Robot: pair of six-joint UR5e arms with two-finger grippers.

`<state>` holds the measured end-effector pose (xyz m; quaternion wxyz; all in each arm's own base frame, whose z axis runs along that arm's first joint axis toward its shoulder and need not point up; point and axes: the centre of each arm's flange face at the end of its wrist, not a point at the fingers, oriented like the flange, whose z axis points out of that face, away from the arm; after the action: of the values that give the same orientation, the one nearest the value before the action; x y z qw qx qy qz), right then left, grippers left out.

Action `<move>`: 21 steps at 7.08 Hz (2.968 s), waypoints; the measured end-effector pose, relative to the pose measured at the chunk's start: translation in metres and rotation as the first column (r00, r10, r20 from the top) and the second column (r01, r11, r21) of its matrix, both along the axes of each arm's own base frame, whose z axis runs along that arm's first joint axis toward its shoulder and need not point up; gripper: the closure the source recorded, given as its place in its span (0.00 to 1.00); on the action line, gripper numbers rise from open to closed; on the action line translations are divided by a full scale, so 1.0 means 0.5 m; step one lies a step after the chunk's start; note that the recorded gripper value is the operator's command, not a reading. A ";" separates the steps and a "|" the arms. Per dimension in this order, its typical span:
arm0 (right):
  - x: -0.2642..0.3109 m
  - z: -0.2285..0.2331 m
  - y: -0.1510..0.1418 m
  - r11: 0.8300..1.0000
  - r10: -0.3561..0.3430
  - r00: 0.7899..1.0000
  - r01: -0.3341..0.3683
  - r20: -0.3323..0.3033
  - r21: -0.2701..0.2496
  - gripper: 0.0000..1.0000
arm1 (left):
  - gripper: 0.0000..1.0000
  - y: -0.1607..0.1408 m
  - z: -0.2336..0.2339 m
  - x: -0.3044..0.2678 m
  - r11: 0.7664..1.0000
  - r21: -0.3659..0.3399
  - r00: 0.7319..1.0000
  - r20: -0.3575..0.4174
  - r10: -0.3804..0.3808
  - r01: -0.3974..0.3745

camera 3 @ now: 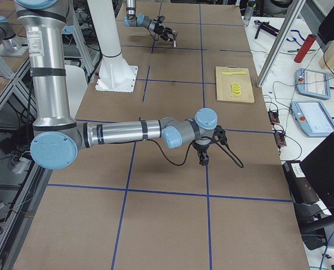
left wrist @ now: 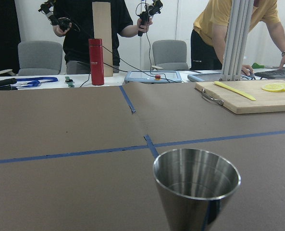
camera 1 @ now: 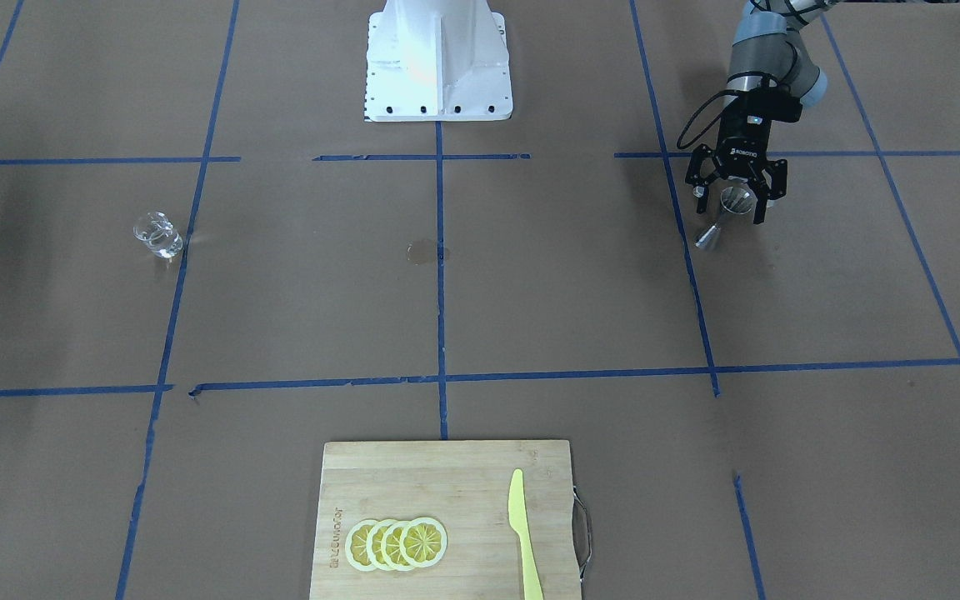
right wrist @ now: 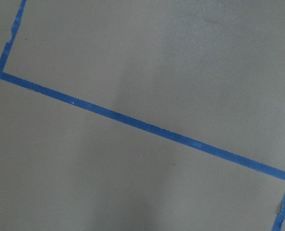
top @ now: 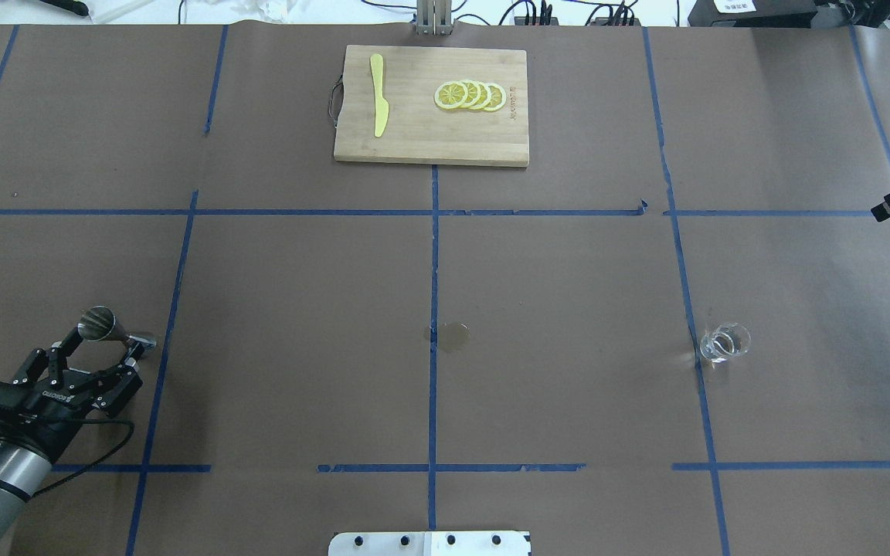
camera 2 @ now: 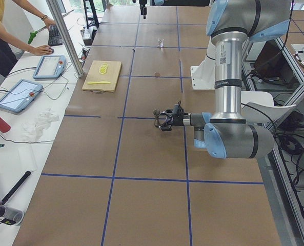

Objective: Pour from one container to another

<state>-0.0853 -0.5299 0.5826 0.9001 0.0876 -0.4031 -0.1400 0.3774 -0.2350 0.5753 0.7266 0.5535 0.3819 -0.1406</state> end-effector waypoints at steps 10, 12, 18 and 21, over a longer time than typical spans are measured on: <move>0.001 0.003 0.002 1.000 -0.001 1.000 0.001 -0.001 -0.002 0.00 | 0.19 -0.012 -0.005 0.012 1.000 0.007 1.000 0.020 -0.010 0.010; 0.001 0.001 0.002 1.000 0.000 1.000 0.000 -0.001 0.001 0.00 | 0.36 -0.015 -0.010 0.019 1.000 0.006 1.000 0.016 -0.010 0.010; 0.001 -0.003 0.001 1.000 0.000 1.000 0.000 0.000 0.004 0.00 | 1.00 -0.047 -0.018 0.012 0.999 0.025 0.998 0.047 -0.030 0.029; -0.013 -0.032 -0.003 1.000 -0.002 1.000 0.002 0.006 0.025 0.00 | 1.00 -0.063 -0.057 0.008 0.999 0.039 0.999 0.020 -0.039 0.038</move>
<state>-0.0916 -0.5312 0.5668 0.8975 0.0989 -0.4043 -0.1455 0.3813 -0.2663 0.5469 0.7169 0.5760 0.3663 -0.1417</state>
